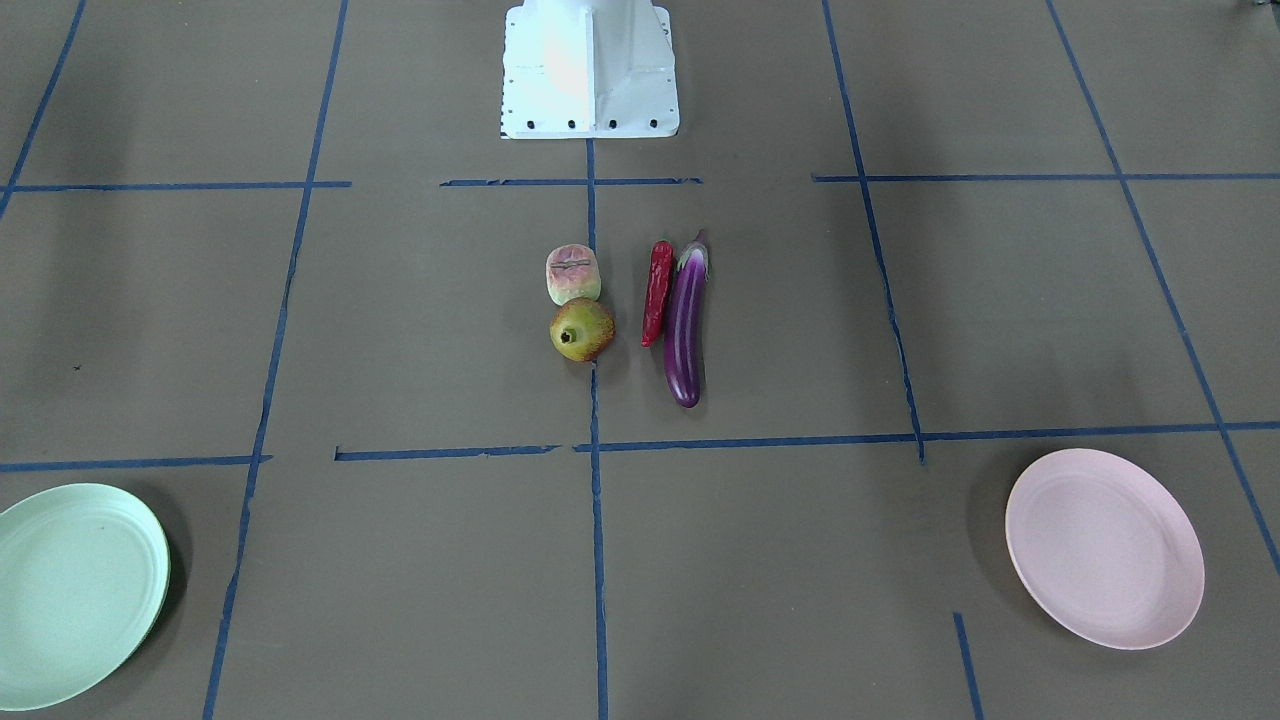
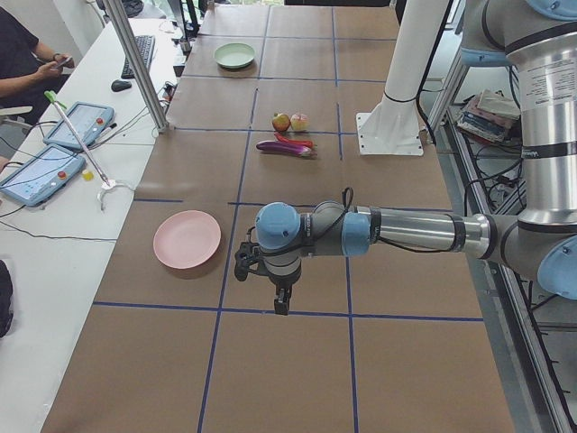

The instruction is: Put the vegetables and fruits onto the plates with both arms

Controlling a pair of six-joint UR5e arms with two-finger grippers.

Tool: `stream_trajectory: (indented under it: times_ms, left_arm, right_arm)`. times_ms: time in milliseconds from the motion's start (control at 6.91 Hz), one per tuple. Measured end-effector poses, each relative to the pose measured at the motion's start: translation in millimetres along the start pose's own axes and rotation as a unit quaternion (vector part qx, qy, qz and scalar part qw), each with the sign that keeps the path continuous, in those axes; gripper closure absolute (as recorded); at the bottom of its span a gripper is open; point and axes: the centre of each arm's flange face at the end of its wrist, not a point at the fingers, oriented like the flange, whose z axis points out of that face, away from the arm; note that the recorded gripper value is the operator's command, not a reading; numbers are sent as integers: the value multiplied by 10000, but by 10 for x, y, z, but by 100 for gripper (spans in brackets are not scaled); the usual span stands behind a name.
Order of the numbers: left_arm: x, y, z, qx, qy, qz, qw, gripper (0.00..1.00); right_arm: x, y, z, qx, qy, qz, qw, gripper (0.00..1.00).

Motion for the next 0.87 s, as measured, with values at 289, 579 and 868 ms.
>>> stream_trajectory:
  times_ms: [289,579,868]
  left_arm:
    - [13,-1,-14,22,12,12,10000,0]
    - [33,-6,-33,43,17,29,10000,0]
    - [48,-8,-26,51,139,19,9999,0]
  right_arm:
    - [-570,-341,73,199,-129,-3,9997,0]
    - [-1653,-811,187,260,-477,344,9979,0]
    - [-2888,-1087,265,252,-776,654,9945,0]
